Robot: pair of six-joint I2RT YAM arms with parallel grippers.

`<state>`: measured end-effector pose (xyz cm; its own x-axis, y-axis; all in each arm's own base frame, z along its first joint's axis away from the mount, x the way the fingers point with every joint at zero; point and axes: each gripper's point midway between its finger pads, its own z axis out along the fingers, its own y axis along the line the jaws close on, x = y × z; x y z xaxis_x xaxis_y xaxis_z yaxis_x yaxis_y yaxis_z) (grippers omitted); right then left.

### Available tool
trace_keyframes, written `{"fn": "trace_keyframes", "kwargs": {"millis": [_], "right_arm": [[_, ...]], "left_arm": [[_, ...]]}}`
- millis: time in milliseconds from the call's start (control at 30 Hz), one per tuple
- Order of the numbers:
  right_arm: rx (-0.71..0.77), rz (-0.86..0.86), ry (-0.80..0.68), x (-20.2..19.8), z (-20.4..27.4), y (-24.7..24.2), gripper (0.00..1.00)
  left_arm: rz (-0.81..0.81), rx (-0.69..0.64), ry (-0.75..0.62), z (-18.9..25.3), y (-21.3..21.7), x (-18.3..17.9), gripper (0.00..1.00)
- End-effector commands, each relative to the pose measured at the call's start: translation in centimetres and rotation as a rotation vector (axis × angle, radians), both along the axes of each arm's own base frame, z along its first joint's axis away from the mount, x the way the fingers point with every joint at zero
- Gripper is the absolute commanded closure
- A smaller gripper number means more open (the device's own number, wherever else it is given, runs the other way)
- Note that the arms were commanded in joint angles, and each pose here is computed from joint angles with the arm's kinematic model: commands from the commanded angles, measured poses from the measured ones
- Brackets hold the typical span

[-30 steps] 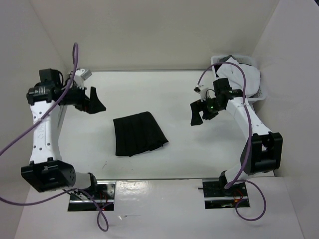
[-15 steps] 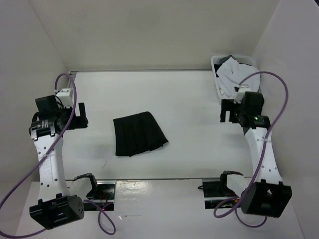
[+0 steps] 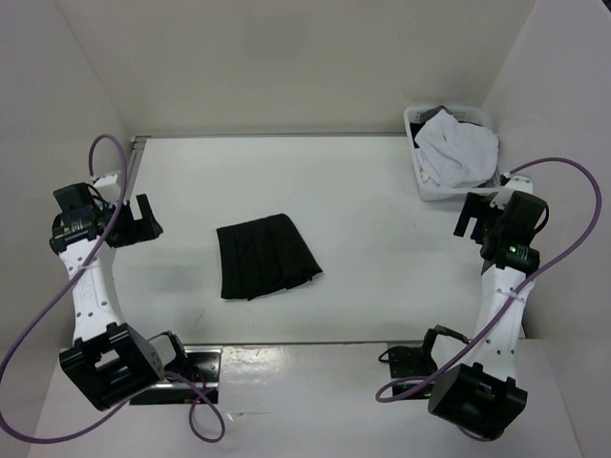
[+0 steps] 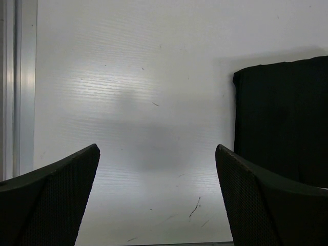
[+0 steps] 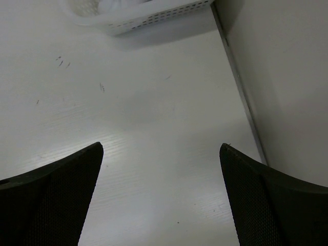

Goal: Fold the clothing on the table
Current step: Fold the skirt

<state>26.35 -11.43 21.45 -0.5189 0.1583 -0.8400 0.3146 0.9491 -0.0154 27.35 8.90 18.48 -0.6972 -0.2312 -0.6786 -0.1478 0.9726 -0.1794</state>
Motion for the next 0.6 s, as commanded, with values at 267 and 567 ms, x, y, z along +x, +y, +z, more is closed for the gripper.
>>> {"fn": "trace_keyframes", "kwargs": {"millis": [267, 567], "right_arm": [[-0.024, 0.069, -0.067, 0.68, 1.07, 0.55, 0.02], [-0.039, 0.049, -0.069, 0.45, 1.29, 0.22, 0.02]], "left_arm": [[-0.063, 0.033, -0.131, 2.56, -0.68, 0.27, 0.01], [-0.070, 0.027, -0.134, 2.60, -0.83, 0.31, 0.01]]}}
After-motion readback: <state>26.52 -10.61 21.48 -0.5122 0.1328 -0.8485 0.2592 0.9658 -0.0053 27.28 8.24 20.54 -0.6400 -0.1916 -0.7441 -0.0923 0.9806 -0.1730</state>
